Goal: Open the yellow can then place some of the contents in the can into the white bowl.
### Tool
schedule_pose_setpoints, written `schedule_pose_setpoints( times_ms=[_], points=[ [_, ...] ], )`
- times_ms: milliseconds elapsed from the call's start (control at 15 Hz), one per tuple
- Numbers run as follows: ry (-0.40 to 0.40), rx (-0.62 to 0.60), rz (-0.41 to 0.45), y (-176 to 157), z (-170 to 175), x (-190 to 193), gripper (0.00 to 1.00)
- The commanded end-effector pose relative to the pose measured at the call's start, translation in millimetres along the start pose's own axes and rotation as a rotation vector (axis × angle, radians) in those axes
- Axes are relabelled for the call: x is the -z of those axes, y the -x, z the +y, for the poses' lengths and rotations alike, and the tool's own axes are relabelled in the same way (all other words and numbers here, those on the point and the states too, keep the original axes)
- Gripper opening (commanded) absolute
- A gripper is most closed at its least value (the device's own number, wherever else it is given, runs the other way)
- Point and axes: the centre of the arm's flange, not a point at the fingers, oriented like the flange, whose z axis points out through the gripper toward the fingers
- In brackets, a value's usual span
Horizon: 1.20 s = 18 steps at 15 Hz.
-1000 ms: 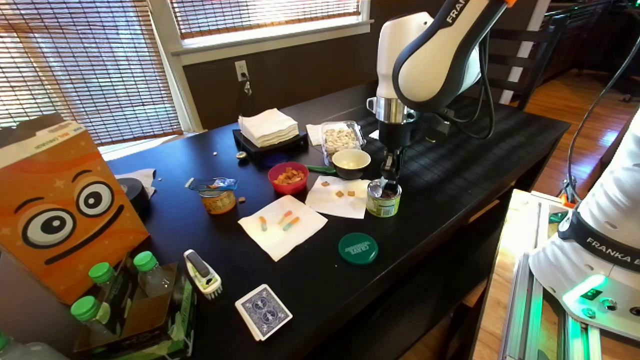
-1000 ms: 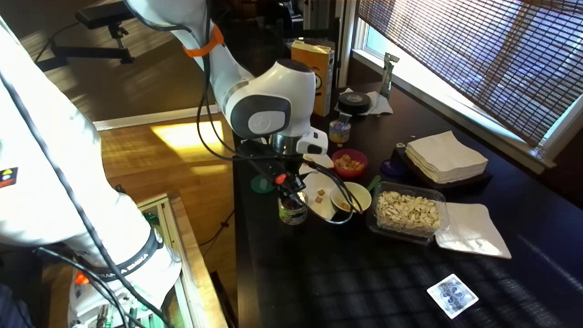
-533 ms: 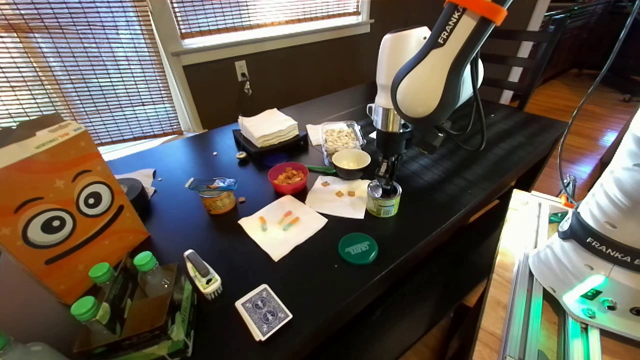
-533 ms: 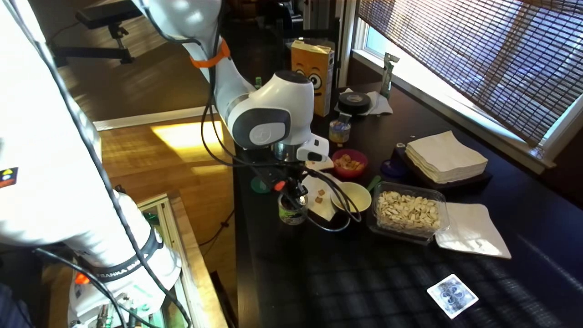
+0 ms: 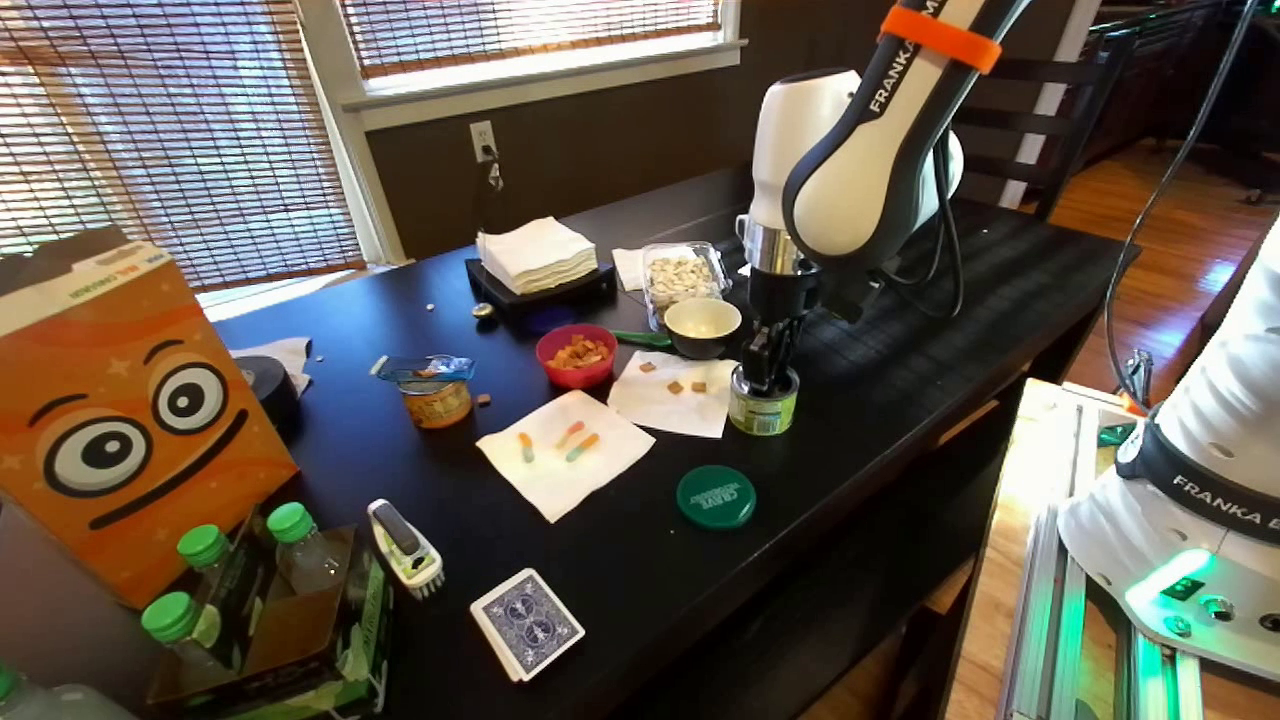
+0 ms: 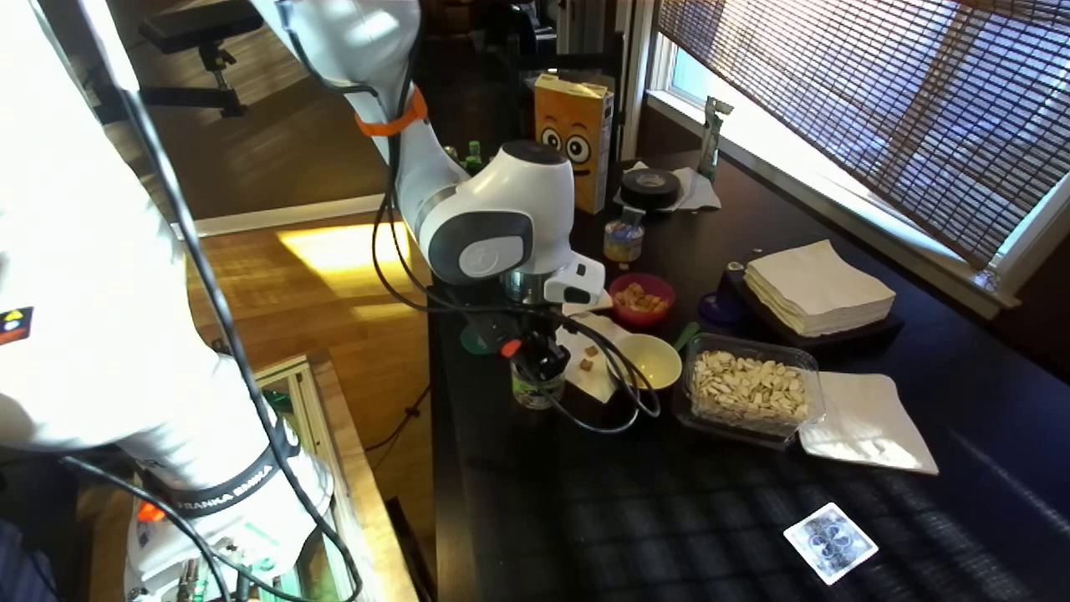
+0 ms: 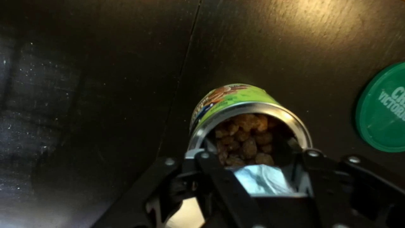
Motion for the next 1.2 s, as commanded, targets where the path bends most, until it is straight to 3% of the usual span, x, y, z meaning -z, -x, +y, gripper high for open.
schedule_pose_setpoints(
  times_ms=[0, 67, 200, 733, 933, 1133],
  points=[
    [0.019, -0.013, 0.013, 26, -2, -3, 0.74],
    [0.020, -0.014, 0.010, 26, -3, -4, 0.61],
    [0.022, -0.014, 0.008, 26, -3, -5, 0.55],
    [0.030, -0.009, -0.003, 23, -6, -9, 0.57],
    [0.033, -0.009, -0.007, 22, -7, -10, 0.45],
    [0.032, -0.007, -0.010, 21, -11, -13, 0.54]
  ],
)
